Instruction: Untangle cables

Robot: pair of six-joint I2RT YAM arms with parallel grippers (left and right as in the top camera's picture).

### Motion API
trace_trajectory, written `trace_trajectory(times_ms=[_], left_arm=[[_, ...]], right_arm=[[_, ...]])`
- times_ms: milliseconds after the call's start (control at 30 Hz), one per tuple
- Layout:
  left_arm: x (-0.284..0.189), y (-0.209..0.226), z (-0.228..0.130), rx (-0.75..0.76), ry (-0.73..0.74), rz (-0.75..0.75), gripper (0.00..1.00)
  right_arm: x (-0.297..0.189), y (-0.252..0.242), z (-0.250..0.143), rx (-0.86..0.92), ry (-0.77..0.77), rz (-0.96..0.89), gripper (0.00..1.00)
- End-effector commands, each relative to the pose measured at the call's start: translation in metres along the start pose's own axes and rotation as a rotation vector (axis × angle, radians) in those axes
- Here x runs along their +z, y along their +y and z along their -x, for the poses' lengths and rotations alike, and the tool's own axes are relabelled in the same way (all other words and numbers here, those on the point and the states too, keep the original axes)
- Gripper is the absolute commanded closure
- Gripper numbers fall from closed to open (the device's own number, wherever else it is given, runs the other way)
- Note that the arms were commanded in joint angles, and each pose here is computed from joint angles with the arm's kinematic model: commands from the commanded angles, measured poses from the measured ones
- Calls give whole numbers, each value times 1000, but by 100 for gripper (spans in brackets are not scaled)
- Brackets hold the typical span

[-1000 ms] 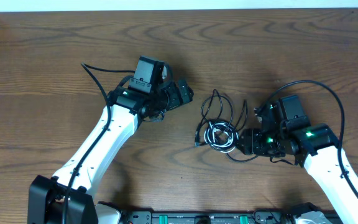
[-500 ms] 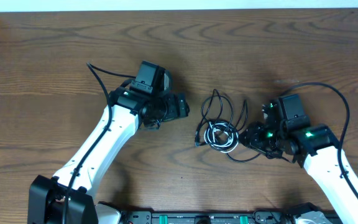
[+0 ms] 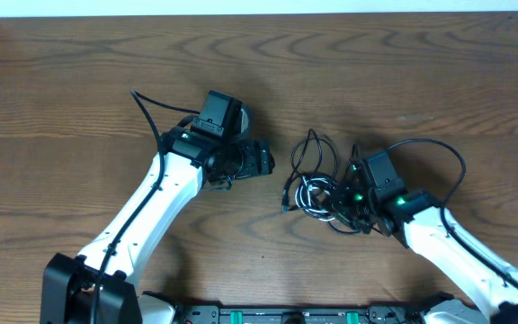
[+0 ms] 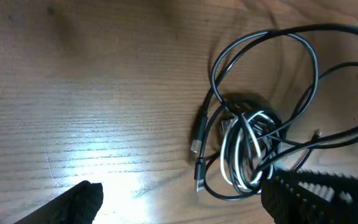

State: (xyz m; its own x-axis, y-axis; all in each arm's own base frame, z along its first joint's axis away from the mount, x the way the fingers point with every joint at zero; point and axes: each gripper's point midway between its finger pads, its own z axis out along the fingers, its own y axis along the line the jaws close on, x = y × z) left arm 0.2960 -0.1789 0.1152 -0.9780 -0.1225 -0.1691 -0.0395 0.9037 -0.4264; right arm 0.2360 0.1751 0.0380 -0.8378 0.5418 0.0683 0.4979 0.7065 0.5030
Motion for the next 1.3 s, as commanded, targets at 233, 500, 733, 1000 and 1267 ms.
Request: trace_trajectory(times_ms=[233, 500, 733, 1000, 1267], left_arm=[[1, 1, 1, 12, 0, 7, 14], [1, 1, -3, -51, 15, 4, 28], [1, -5, -8, -53, 45, -32, 30], [-2, -32, -20, -43, 121, -175, 30], [2, -44, -25, 9, 112, -174, 24]], right_arm=[[53, -35, -5, 144, 75, -140, 97], [71, -65, -25, 103, 190, -240, 99], [51, 11, -16, -307, 226, 151, 99], [-45, 89, -3, -629, 54, 550, 99], [-103, 110, -16, -780, -85, 656, 99]])
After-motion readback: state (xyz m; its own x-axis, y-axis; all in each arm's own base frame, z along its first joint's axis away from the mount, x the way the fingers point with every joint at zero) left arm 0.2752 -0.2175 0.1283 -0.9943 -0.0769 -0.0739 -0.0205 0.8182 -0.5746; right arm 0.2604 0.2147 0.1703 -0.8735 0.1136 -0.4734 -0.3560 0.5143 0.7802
